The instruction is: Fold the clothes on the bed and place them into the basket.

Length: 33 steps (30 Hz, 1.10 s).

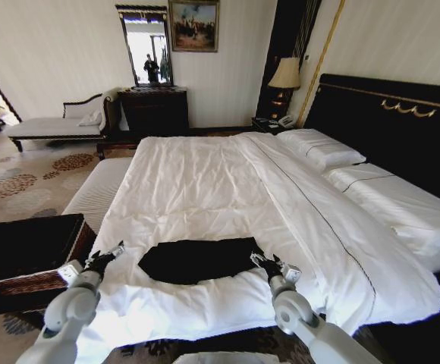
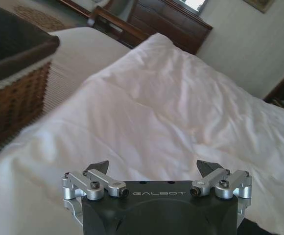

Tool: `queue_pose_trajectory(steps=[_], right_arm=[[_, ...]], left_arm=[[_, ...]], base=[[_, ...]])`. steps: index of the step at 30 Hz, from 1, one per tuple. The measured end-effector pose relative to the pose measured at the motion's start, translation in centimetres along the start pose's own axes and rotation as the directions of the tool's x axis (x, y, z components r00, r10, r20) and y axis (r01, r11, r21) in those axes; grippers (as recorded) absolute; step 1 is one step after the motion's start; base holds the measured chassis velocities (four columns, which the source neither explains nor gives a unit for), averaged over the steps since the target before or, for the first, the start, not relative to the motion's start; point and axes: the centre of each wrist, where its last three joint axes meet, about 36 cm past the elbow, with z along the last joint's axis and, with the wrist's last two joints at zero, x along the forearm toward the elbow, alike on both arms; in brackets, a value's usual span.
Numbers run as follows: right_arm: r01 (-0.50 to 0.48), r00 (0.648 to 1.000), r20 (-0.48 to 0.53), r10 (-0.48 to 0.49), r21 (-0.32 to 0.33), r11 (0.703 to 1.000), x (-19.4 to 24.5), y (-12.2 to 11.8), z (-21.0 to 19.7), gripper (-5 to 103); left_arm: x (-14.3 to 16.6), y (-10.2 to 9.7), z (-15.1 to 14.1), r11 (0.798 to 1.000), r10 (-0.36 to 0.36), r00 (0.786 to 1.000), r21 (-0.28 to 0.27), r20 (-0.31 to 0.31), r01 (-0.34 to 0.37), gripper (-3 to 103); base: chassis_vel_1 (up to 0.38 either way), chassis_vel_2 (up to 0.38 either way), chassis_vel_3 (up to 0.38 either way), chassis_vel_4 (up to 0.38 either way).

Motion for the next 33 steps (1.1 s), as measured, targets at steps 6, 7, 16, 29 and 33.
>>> queue_pose_trajectory(steps=[6,7,16,29,33], right_arm=[[-0.016,1.0,0.003,0.016,-0.002,1.0,-0.4,-0.3,0.4,100],[-0.02,1.0,0.006,0.02,0.0,1.0,-0.5,-0.4,0.4,100],[-0.043,0.999,0.018,0.042,0.023,0.999,-1.4,-1.1,0.6,100],[-0.055,0.998,0.02,0.054,0.031,0.998,-1.7,-1.5,0.9,100],[-0.067,0.998,0.024,0.066,0.036,0.997,-1.8,-1.7,1.0,100]], left_arm=[[3.1,-4.3,6.1,0.982,0.188,0.978,-0.012,-0.088,-0.189,100],[3.6,-5.3,7.6,0.978,0.199,0.973,-0.035,-0.116,-0.204,100],[4.9,-6.5,11.8,0.959,0.188,0.965,-0.177,-0.181,-0.22,100],[3.9,-6.3,11.1,0.953,0.216,0.966,-0.187,-0.143,-0.24,69],[3.6,-5.8,10.8,0.955,0.202,0.97,-0.194,-0.138,-0.227,58]], base=[[0.0,0.0,0.0,0.0],[0.0,0.0,0.0,0.0],[0.0,0.0,0.0,0.0],[0.0,0.0,0.0,0.0],[0.0,0.0,0.0,0.0]])
